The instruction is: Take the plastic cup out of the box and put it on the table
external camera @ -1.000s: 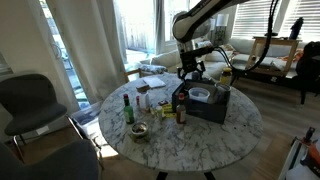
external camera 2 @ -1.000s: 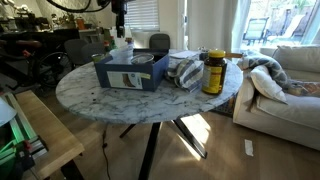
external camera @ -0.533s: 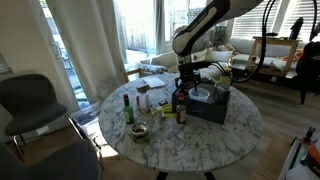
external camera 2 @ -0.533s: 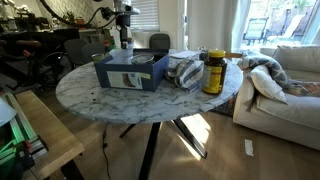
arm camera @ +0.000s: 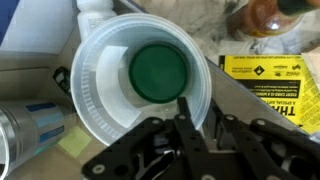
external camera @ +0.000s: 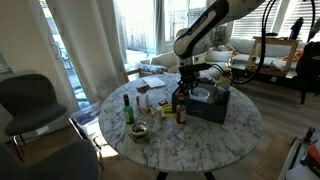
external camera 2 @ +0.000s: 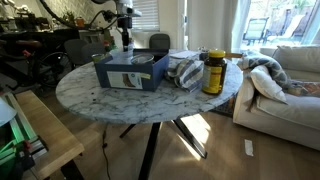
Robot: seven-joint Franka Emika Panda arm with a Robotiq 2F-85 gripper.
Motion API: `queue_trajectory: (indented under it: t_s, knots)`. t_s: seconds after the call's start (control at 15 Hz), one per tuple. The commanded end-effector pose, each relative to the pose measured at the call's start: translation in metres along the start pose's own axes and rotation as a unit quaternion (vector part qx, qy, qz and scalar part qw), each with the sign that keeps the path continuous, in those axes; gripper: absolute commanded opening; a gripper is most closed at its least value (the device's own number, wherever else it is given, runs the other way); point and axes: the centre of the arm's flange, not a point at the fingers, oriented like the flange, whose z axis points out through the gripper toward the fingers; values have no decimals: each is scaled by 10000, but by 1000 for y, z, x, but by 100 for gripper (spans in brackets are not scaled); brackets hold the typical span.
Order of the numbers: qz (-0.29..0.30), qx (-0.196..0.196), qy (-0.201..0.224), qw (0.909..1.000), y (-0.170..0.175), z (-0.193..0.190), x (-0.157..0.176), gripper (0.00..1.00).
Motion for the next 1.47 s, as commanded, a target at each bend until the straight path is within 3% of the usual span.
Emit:
queue_trajectory:
  t_s: [0.0, 0.2, 0.33, 0.6, 0.73, 0.93, 1.2, 1.4]
  knots:
    - [52, -127, -24, 9999, 5, -9, -15, 0]
    - [-33, -218, -82, 9997, 12, -28, -26, 1]
    - [-76, -468, -50, 9989, 28, -62, -41, 1]
    - [173, -1352, 246, 9904, 58, -137, -73, 1]
    - [-422, -1523, 428, 9865, 54, -169, -102, 1]
    - [-1288, -1364, 637, 9802, 21, -193, -157, 1]
    - [-2416, -1269, 819, 9585, -40, -186, -234, 1]
    - [-3239, -1452, 833, 9312, -72, -173, -281, 1]
